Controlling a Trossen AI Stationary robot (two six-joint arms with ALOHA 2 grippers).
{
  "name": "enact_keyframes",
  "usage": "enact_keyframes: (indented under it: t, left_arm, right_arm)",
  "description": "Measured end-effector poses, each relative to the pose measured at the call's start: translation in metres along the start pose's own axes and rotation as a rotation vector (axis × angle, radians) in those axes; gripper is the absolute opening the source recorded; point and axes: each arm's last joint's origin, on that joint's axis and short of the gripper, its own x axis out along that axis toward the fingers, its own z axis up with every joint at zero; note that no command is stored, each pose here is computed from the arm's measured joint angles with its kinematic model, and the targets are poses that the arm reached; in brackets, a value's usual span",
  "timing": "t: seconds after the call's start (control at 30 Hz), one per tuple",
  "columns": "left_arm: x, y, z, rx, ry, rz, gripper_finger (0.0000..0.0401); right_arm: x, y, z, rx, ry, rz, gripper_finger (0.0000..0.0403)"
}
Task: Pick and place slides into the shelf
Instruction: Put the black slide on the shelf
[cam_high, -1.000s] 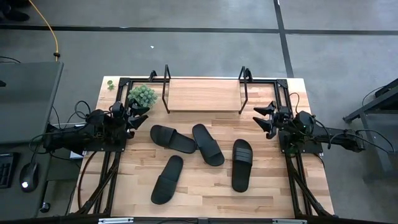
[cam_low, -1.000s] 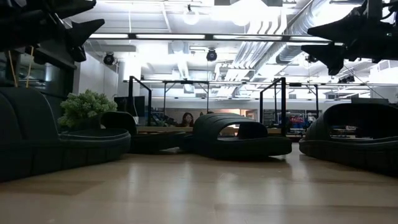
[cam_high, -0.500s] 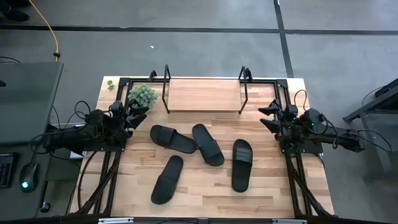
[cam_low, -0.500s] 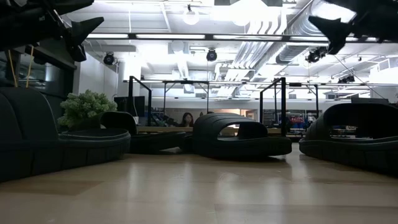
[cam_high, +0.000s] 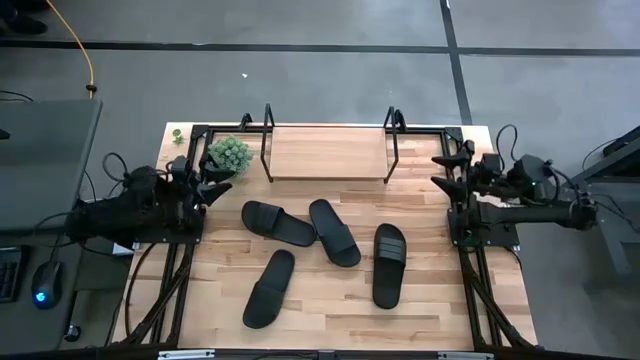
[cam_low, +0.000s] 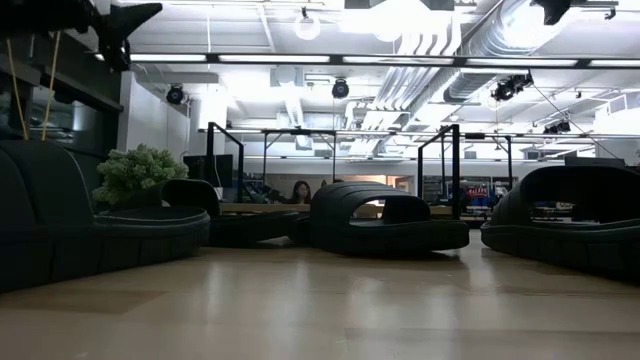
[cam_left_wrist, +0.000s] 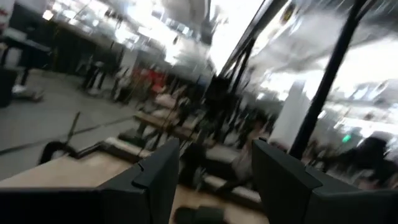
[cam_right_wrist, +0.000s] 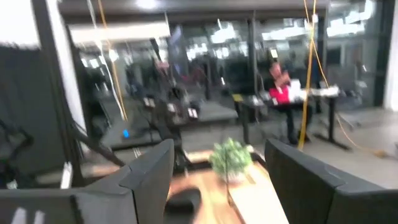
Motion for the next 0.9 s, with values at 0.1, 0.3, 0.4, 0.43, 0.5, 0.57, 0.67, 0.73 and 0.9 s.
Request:
enact_keyframes:
  t: [0.1,0.3,0.4,0.43,0.5,0.57,0.67,0.73,0.9]
  left_arm:
    - [0.006,-0.005,0.014,0.036,0.068,0.038,0.0184]
    - [0.032,-0.011,0.037,0.088,0.117,0.108,0.0184]
    - [0.048,-0.016,0.05,0.099,0.15,0.106,0.0184]
    - [0.053,-0.017,0.053,0.1,0.173,0.103,0.0184]
    - [0.062,-0.018,0.057,0.106,0.229,0.111,0.0184]
    - [0.07,-0.019,0.06,0.119,0.273,0.122,0.0184]
    - [0.08,-0.02,0.062,0.146,0.31,0.126,0.0184]
    - [0.084,-0.02,0.062,0.155,0.325,0.124,0.0184]
    - [0.086,-0.018,0.058,0.153,0.354,0.136,0.0184]
  right_arm:
    - [0.009,0.001,0.017,-0.02,0.096,-0.047,0.0243]
    - [0.039,0.008,0.047,-0.077,0.281,-0.097,0.0243]
    - [0.054,0.014,0.062,-0.106,0.389,-0.118,0.0243]
    - [0.059,0.016,0.065,-0.111,0.432,-0.131,0.0243]
    - [0.069,0.022,0.069,-0.128,0.514,-0.156,0.0243]
    - [0.078,0.03,0.07,-0.163,0.602,-0.178,0.0243]
    - [0.088,0.045,0.066,-0.206,0.704,-0.218,0.0243]
    - [0.093,0.057,0.063,-0.219,0.755,-0.228,0.0243]
    - [0.1,0.094,0.044,-0.264,0.845,-0.225,0.0243]
